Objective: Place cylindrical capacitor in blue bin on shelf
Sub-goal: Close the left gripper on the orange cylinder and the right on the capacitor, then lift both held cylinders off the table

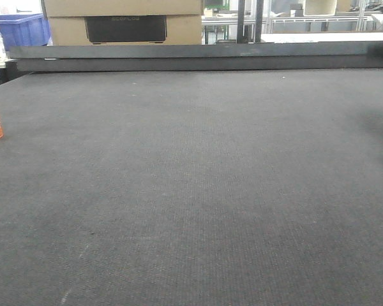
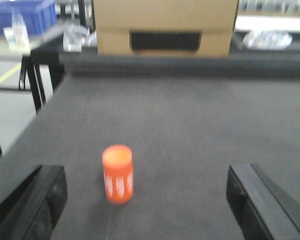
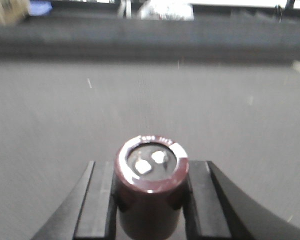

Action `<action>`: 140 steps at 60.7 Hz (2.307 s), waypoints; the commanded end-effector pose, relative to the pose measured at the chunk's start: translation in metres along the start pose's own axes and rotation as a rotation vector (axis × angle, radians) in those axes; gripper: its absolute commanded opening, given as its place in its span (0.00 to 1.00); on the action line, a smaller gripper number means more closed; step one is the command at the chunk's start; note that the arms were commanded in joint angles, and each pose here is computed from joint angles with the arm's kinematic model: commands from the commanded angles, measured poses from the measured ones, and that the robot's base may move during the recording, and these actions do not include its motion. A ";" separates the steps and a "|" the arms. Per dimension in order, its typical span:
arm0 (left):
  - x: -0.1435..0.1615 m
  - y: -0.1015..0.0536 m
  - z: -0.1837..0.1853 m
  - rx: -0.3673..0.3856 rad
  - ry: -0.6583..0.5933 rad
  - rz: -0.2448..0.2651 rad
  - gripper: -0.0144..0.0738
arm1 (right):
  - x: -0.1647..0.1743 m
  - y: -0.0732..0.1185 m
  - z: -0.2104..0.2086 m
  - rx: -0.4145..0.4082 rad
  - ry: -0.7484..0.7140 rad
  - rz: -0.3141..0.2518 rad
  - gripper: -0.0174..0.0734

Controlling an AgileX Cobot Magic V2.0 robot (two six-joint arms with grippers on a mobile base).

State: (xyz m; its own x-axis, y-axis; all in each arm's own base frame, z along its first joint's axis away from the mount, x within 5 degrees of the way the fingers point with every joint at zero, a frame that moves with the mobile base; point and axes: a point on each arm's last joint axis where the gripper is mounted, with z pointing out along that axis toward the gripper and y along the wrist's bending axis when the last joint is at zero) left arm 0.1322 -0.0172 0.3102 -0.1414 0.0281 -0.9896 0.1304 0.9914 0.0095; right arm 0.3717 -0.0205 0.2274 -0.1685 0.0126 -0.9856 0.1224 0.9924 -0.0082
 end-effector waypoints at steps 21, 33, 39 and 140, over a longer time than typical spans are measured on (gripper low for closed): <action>0.067 0.005 0.092 -0.070 -0.021 -0.093 0.79 | -0.096 0.000 -0.093 -0.070 -0.024 0.029 0.17; 0.091 0.006 0.146 -0.081 0.077 -0.082 0.79 | -0.116 -0.002 -0.119 -0.077 -0.089 0.033 0.17; 0.098 0.005 0.171 -0.082 0.107 -0.081 0.79 | -0.123 -0.002 -0.128 -0.078 -0.118 0.035 0.17; -0.046 0.005 0.162 -0.009 0.365 0.018 0.04 | -0.111 0.010 -0.143 -0.180 0.258 -0.042 0.17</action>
State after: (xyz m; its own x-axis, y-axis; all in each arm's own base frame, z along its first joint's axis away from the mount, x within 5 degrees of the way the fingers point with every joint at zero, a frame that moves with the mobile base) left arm 0.3161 -0.0371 0.3057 -0.4531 0.0693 -0.8888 0.1246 0.9921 0.0139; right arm 0.2549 0.0010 0.3564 -0.4141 0.0127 -0.9101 -0.0309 0.9991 0.0280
